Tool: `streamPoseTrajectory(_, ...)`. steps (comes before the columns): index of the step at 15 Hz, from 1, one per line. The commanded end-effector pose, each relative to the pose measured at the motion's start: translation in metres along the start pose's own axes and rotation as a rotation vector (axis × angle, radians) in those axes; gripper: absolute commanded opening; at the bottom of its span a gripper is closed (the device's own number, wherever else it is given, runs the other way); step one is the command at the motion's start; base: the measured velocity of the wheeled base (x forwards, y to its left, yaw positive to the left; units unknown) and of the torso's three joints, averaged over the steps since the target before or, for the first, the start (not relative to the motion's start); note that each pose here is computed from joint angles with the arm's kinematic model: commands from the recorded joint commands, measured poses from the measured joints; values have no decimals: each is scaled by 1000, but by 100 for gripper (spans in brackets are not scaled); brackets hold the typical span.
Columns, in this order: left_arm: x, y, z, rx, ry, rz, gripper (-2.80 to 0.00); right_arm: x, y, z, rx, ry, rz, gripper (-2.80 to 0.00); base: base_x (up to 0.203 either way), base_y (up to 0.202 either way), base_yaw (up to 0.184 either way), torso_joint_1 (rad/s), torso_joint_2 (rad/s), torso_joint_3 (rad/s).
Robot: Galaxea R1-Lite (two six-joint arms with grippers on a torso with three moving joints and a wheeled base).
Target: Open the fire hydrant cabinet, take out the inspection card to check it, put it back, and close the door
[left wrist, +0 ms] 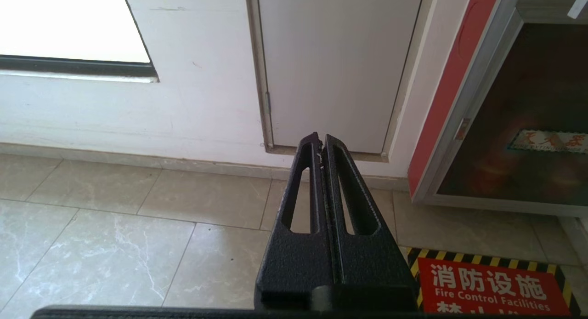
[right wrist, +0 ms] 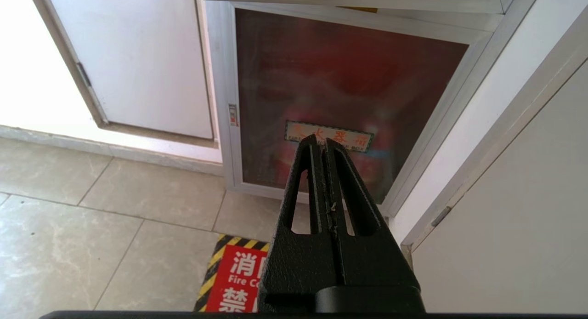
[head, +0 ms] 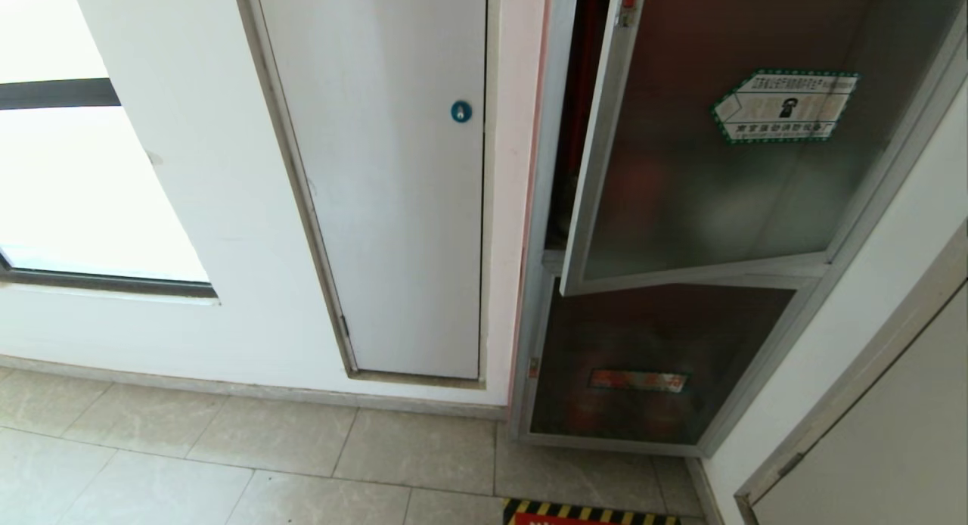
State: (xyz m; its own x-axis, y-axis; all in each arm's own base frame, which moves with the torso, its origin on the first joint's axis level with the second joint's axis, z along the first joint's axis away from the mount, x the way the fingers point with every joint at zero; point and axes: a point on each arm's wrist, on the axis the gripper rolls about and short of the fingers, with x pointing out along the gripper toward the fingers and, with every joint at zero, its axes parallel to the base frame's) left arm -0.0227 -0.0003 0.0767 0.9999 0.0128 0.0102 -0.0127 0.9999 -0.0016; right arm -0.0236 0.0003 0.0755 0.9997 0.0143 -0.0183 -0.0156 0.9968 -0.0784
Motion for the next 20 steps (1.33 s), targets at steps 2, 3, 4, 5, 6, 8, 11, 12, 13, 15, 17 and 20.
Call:
streamPoseTrajectory(2, 0, 0, -1, 0, 6, 1, -280, 0, 0, 0, -1, 2, 1, -280, 29, 0, -1, 1, -1, 4)
streamPoseTrajectory(3, 0, 0, -1, 0, 6, 1, -280, 0, 0, 0, -1, 2, 1, -280, 152, 0, -1, -10, -12, 1)
streamPoseTrajectory(4, 0, 0, -1, 0, 6, 1, -280, 0, 0, 0, -1, 2, 1, -280, 183, 0, 0, 12, 3, -10)
streamPoseTrajectory(5, 0, 0, -1, 0, 6, 1, -280, 0, 0, 0, -1, 2, 1, -280, 197, 0, 1, 33, 6, -7)
streamPoseTrajectory(6, 0, 0, -1, 0, 6, 1, -280, 0, 0, 0, -1, 2, 1, -280, 204, 0, -1, 14, 1, 1)
streamPoseTrajectory(8, 0, 0, -1, 0, 5, 1, -280, 0, 0, 0, -1, 2, 1, -280, 197, 0, 1, 5, 2, -2)
streamPoseTrajectory(11, 0, 0, -1, 0, 6, 1, -280, 0, 0, 0, -1, 1, 1, -280, 197, 0, 0, 2, 4, 4)
streamPoseTrajectory(12, 0, 0, -1, 0, 4, 1, -280, 0, 0, 0, -1, 0, 1, -280, 194, 0, 2, 4, 7, 2)
streamPoseTrajectory(13, 0, 0, -1, 0, 6, 1, -280, 0, 0, 0, -1, 0, 1, -280, 197, 0, 0, 1, 6, 2)
streamPoseTrajectory(15, 0, 0, -1, 0, 5, 1, -280, 0, 0, 0, 0, -2, 1, -280, 195, 0, 0, 3, 3, 2)
streamPoseTrajectory(17, 0, 0, -1, 0, 6, 1, -280, 0, 0, 0, 0, -2, 1, -280, 195, 0, 0, 2, 0, 4)
streamPoseTrajectory(20, 0, 0, -1, 0, 6, 1, -280, 0, 0, 0, 0, -2, 1, -280, 200, 0, 1, 2, 1, 4)
